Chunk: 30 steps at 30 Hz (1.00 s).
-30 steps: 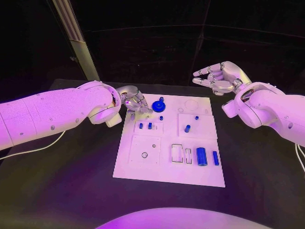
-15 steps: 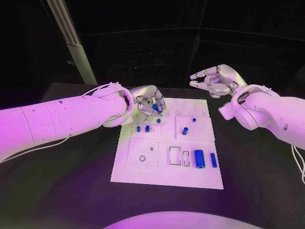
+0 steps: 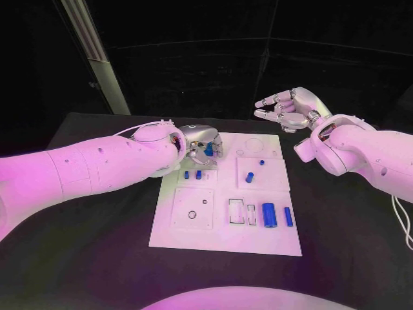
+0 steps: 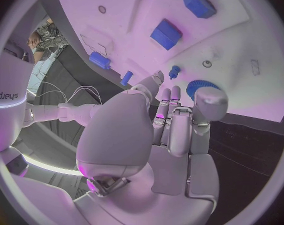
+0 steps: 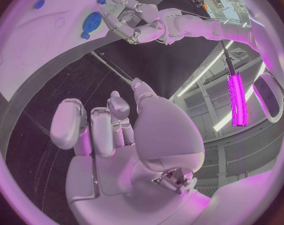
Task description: Assemble the parts on the task board
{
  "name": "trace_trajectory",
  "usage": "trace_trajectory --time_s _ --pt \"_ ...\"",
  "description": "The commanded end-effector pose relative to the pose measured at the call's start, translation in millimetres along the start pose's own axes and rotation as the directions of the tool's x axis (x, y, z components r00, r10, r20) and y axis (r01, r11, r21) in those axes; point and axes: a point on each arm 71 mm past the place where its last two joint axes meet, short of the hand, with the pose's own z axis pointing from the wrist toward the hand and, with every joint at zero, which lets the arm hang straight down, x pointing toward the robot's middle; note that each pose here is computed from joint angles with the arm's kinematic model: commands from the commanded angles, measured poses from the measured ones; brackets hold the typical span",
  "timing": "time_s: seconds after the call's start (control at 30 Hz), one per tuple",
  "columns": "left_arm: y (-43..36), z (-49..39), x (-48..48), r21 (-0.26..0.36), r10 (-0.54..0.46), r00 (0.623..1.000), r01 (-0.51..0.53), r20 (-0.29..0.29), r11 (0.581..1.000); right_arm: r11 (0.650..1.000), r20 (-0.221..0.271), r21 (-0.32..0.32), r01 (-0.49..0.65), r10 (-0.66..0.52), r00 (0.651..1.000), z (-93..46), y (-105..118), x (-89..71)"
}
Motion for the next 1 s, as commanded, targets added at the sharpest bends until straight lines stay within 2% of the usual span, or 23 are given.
trace_trajectory --time_s 0.03,0.5,1.0 --pt "-0.6 1.0 1.6 0.008 0.067 0.997 -0.067 -0.022 0.998 1.000 -0.003 -0.012 -0.005 0.005 1.000 0.8 1.8 0.1" --pt "-1.7 6.6 5.9 -0.018 0.080 0.995 -0.081 -0.050 0.997 1.000 -0.006 -0.014 -0.007 0.007 1.000 1.7 2.6 1.7" --pt "0.4 10.3 10.4 -0.055 0.101 0.991 -0.106 -0.092 0.993 1.000 -0.008 -0.016 -0.008 0.008 1.000 2.2 3.1 2.6"
